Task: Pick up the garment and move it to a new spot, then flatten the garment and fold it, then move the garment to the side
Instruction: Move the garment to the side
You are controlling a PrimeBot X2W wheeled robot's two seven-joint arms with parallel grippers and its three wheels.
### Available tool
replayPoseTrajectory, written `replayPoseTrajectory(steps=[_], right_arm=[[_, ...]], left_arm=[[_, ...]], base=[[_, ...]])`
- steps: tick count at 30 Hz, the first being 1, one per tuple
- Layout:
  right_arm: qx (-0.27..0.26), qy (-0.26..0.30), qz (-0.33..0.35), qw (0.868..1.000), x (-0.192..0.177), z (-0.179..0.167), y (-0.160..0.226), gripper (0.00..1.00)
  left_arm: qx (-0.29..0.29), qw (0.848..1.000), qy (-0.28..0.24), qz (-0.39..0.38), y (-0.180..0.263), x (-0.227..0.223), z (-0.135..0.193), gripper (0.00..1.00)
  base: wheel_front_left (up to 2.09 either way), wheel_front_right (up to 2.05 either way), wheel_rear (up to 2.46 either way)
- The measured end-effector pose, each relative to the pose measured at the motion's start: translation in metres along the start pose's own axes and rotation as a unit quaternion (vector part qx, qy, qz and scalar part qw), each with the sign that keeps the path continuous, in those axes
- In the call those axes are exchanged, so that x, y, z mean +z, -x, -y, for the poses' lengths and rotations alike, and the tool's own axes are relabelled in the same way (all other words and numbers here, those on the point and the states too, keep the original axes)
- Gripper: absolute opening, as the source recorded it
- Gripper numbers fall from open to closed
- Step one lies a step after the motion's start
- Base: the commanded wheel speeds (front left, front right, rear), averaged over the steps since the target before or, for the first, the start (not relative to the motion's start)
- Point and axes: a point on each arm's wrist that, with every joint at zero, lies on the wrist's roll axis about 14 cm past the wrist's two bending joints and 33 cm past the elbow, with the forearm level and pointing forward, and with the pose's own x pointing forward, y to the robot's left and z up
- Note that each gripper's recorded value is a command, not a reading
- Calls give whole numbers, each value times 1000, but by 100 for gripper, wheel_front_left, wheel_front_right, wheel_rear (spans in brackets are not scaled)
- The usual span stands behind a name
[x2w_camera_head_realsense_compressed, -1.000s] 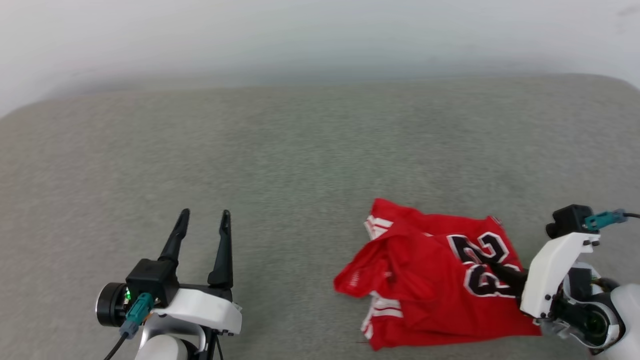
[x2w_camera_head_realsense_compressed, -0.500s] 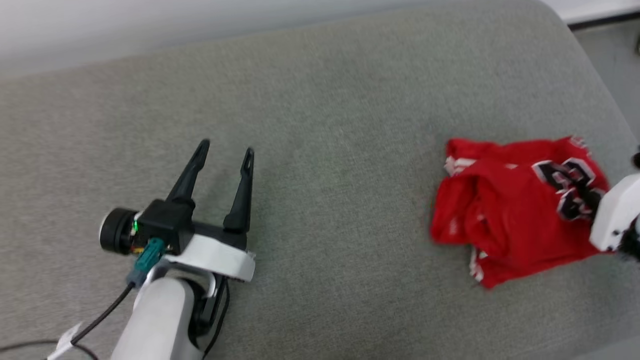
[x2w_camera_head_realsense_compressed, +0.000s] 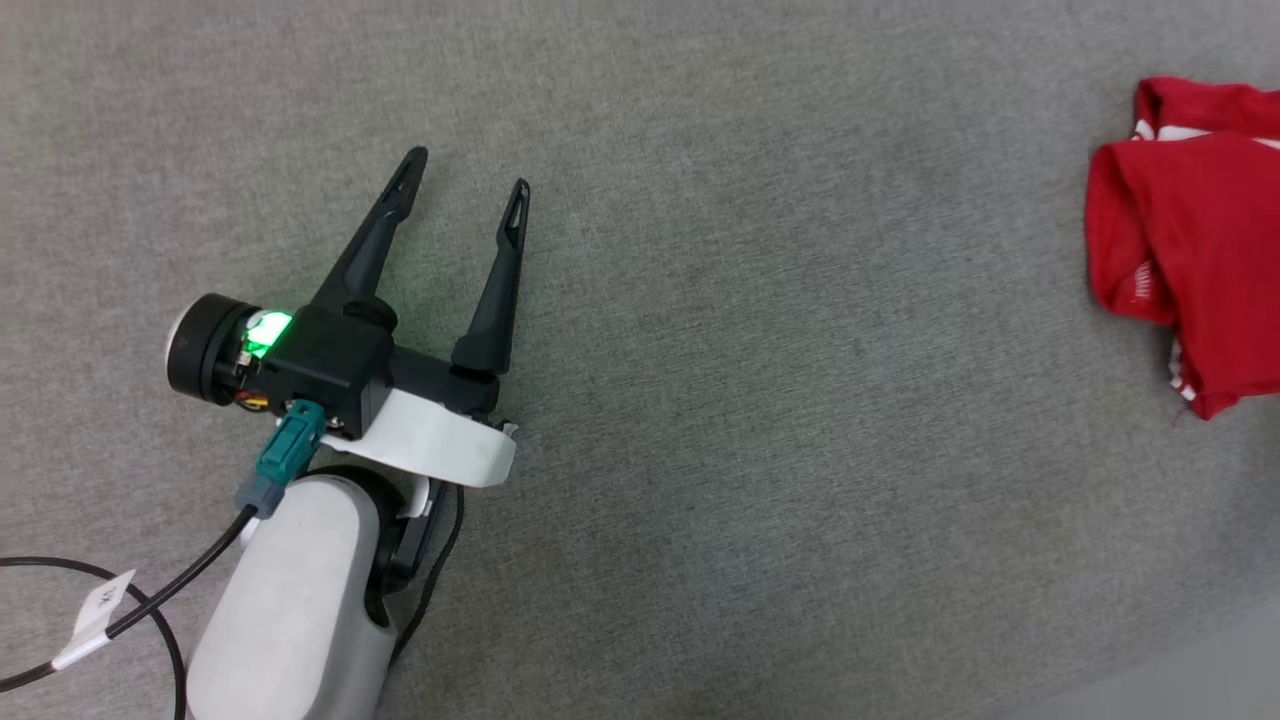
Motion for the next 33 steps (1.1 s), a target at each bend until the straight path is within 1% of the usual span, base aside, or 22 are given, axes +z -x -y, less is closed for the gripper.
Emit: replayPoseTrajectory(steps=[1, 2, 6, 10, 13, 18, 21, 26, 29, 33], right_arm=[[-4, 1, 3, 1000, -2, 0, -3, 39], [-5, 3, 3, 1000, -5, -2, -7, 100], [-9, 10, 25, 1000, -10, -11, -15, 100], [-29, 21, 54, 998, 0, 2, -9, 100], [-31, 28, 70, 997, 7, 7, -1, 100], [-5, 30, 124, 992, 36, -2, 18, 100], [13, 32, 153, 988, 42, -7, 37, 100], [64, 24, 183, 981, 30, -38, 68, 100], [104, 5, 216, 971, 36, -70, 87, 100], [153, -2, 246, 957, 37, -108, 109, 100]], left_arm=[[-2, 1000, 0, -2, -1, -3, -1, 100], [-3, 1000, 2, -6, -1, -7, -1, 100], [-1, 1000, 4, -18, -1, -17, -4, 100], [-1, 1000, 3, -15, 0, -13, -2, 100], [1, 1000, 1, -17, 6, -10, 1, 100], [17, 1000, 7, -13, 22, 2, 5, 100], [31, 999, 10, -14, 36, 9, 8, 100], [58, 998, 11, -6, 60, 27, 11, 100], [80, 997, 7, 3, 75, 39, 6, 100], [105, 994, 0, 9, 96, 50, 1, 100]], base=[[0, 0, 0], [0, 0, 0], [0, 0, 0], [0, 0, 0], [0, 0, 0], [0, 0, 0], [0, 0, 0], [0, 0, 0], [0, 0, 0], [0, 0, 0]])
